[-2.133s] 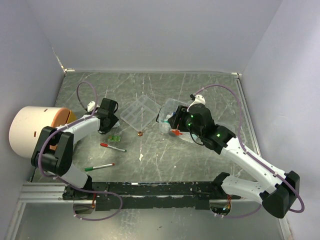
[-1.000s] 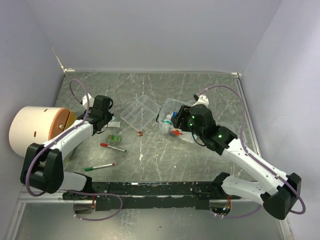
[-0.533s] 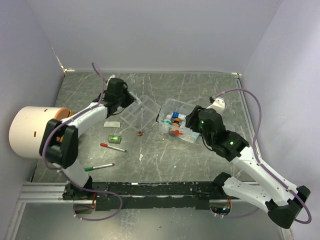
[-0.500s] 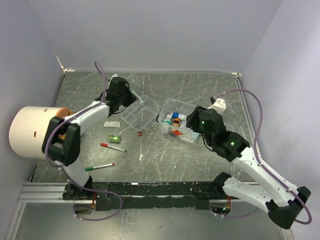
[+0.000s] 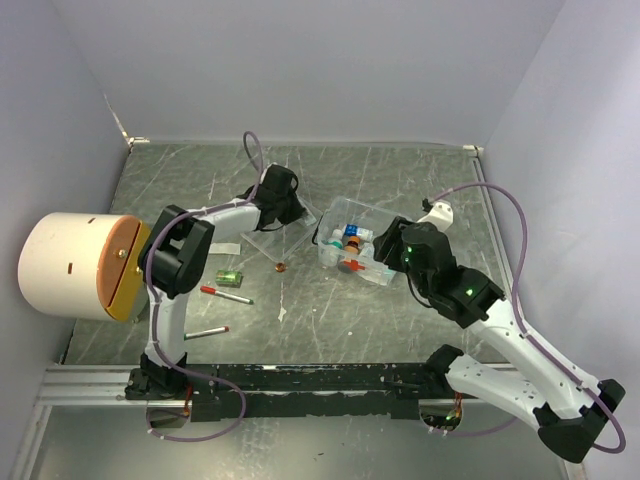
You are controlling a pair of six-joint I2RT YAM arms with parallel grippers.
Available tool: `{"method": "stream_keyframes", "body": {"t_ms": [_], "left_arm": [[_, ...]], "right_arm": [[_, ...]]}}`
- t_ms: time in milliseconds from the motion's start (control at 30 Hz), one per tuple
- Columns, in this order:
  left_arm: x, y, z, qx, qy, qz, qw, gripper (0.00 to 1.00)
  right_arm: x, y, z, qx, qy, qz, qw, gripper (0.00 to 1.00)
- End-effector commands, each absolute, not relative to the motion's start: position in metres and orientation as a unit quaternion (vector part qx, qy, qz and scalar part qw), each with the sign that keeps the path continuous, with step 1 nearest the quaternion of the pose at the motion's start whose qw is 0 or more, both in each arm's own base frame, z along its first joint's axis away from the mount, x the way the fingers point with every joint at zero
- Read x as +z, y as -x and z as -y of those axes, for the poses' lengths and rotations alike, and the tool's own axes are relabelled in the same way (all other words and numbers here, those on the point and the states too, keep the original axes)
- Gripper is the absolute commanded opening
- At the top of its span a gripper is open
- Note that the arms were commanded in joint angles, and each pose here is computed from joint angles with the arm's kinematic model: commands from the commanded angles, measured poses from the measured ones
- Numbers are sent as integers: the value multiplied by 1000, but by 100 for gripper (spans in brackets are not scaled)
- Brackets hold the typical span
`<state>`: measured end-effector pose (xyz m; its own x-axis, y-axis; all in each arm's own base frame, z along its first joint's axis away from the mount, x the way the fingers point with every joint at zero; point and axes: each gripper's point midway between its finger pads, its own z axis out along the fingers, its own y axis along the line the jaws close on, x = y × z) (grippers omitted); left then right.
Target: Organize the medicine kit
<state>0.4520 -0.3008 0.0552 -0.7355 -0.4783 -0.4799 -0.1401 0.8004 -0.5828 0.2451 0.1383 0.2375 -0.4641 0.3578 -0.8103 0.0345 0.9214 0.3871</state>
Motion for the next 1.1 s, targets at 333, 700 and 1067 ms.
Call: {"method": "stream_keyframes", "body": {"t_ms": [333,700,1067], "left_arm": [[82,-465,317,-289,186,-882,323,39],[146,-444,279,-262,163,-867,391,82],[106,-461,291,-230,141,-894,358,49]], "right_arm": [[227,-246,-155,188,-113,-847,485,50],[233,-247,-161,200,-100,-844,488,50],[230,-246,-165,209,-97,-845,483,50]]}}
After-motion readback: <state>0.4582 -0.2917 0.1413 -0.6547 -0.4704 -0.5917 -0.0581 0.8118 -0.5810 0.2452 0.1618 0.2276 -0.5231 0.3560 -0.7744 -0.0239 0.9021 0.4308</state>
